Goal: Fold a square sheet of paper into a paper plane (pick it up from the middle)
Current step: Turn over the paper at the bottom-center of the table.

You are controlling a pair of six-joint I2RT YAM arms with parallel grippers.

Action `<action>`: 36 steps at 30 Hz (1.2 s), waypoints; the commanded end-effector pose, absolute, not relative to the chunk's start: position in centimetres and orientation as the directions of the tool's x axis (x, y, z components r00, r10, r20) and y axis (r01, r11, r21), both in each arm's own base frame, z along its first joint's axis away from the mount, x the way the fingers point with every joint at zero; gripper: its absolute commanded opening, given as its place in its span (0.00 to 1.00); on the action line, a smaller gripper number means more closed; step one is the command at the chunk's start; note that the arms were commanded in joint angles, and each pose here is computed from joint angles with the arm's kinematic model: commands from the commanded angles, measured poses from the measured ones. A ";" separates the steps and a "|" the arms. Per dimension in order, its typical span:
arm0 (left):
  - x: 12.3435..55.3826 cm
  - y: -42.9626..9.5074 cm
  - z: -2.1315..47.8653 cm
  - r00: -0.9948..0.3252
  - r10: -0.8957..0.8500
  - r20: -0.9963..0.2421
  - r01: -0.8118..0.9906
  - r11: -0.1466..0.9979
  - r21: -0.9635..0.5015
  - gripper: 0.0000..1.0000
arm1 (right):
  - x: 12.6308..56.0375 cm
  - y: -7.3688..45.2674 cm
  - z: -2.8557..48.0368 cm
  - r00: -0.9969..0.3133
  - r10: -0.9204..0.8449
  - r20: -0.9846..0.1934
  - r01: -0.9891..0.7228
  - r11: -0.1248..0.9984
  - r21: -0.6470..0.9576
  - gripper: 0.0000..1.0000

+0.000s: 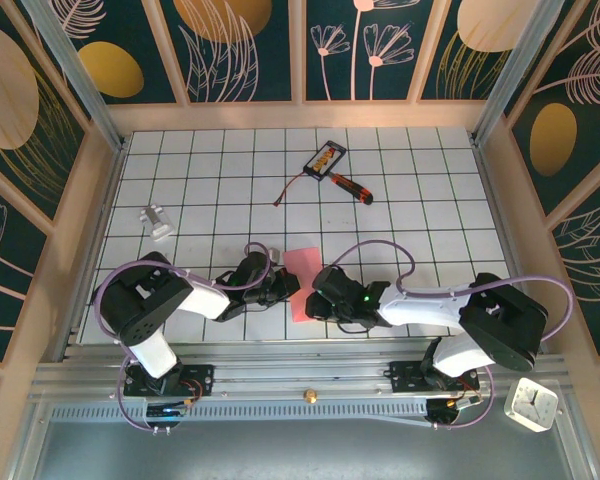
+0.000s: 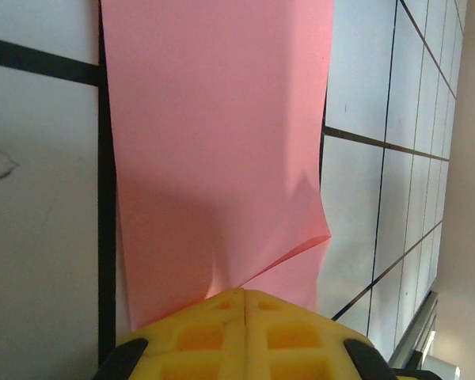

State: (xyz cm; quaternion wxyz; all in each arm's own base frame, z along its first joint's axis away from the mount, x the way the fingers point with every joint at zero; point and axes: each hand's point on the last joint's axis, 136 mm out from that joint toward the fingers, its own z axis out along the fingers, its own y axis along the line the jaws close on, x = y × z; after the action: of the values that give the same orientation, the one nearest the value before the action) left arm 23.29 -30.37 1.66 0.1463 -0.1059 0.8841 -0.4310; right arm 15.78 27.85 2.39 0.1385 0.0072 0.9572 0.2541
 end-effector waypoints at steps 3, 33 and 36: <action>21.9 -29.2 -1.2 -0.949 -0.293 -0.120 -0.113 0.668 -0.735 0.00 | 16.7 27.4 3.8 -0.946 0.098 -0.308 -0.075 0.859 0.506 0.38; 21.6 -29.2 -1.2 -0.952 -0.281 -0.119 -0.105 0.667 -0.737 0.00 | 16.7 28.1 3.4 -0.950 0.104 -0.293 -0.079 0.830 0.553 0.39; 21.6 -29.3 -1.1 -0.952 -0.280 -0.119 -0.103 0.665 -0.739 0.00 | 17.1 28.0 3.5 -0.948 0.120 -0.296 -0.077 0.814 0.576 0.39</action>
State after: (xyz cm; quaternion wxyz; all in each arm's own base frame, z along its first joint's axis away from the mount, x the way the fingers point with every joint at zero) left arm 23.28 -30.46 1.68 0.1457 -0.1045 0.8833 -0.4331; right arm 16.56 27.59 2.65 0.1501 0.0118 0.9497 0.2745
